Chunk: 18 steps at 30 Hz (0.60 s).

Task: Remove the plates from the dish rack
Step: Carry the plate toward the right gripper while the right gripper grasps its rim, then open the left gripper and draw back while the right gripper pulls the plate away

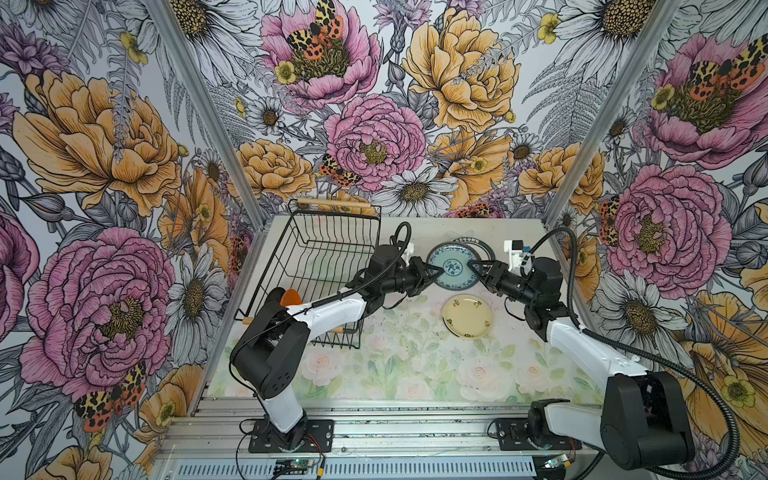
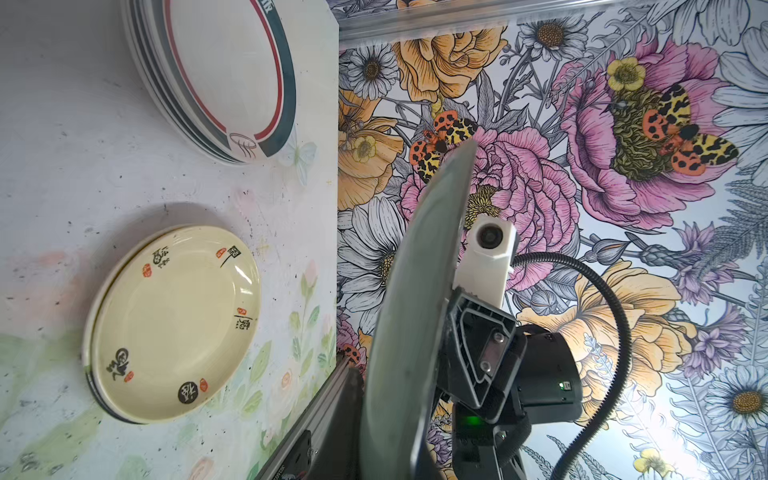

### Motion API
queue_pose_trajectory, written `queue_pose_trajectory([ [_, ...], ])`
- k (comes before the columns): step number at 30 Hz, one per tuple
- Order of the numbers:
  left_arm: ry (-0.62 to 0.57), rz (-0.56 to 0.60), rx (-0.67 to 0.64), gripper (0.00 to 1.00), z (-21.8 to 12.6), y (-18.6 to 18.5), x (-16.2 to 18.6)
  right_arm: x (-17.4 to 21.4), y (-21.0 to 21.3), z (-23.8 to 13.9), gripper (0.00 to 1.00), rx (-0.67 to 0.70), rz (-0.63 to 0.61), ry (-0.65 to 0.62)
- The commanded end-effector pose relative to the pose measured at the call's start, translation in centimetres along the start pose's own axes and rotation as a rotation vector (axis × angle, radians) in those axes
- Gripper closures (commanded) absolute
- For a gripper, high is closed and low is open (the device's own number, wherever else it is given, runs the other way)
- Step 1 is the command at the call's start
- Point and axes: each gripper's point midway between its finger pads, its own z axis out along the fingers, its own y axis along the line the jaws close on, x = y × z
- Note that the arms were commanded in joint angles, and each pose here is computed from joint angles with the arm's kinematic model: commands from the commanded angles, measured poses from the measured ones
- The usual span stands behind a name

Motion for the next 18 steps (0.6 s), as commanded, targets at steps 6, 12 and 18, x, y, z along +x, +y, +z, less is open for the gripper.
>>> queue_pose_trajectory([
  [6, 0.022, 0.035, 0.090, 1.00, -0.16, -2.70, 0.03, -1.12, 2.34, 0.76, 0.72, -0.120, -0.033, -0.009],
  [12, 0.026, 0.038, 0.088, 1.00, 0.29, -2.62, -0.07, -1.07, 2.45, 1.15, 0.87, -0.145, -0.015, -0.001],
  [18, 0.025, 0.056, 0.093, 0.99, 0.39, -2.95, -0.20, -0.95, 2.38, 1.07, 1.00, -0.143, -0.015, -0.001],
])
